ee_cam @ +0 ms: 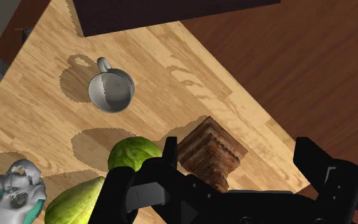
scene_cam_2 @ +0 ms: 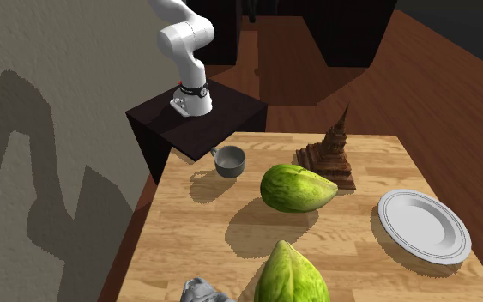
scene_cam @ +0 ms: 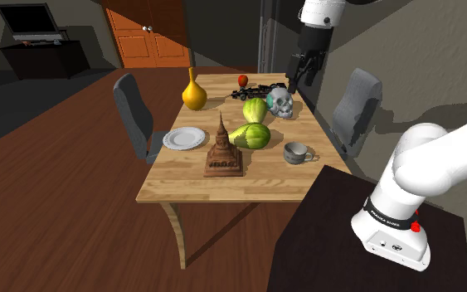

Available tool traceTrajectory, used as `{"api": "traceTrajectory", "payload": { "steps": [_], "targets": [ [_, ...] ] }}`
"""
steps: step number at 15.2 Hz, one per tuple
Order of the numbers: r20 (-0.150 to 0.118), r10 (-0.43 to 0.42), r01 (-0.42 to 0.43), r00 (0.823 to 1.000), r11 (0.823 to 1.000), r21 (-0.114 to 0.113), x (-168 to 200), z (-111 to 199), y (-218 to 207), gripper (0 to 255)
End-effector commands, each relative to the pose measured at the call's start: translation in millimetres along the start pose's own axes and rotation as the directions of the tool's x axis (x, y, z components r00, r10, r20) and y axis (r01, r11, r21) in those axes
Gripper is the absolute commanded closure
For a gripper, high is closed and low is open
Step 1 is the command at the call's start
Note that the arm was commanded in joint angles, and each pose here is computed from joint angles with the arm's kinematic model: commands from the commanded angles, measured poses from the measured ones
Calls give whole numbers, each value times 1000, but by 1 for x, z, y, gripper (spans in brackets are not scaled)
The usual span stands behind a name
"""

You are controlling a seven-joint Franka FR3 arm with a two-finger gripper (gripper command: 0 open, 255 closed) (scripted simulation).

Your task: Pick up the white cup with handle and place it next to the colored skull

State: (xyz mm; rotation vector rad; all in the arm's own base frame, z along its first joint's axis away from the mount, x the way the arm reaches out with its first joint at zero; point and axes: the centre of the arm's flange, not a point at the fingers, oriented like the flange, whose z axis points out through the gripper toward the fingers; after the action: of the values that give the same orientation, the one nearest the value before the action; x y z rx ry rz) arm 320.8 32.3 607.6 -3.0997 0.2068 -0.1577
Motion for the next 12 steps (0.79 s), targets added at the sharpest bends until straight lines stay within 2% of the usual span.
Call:
{"api": "traceTrajectory", "payload": {
  "steps": [1,12],
  "targets": [
    [0,0,0,1000,1000,0,0,0,0,0],
    [16,-43,44,999,999,-30,15,130,58,0]
  ]
}}
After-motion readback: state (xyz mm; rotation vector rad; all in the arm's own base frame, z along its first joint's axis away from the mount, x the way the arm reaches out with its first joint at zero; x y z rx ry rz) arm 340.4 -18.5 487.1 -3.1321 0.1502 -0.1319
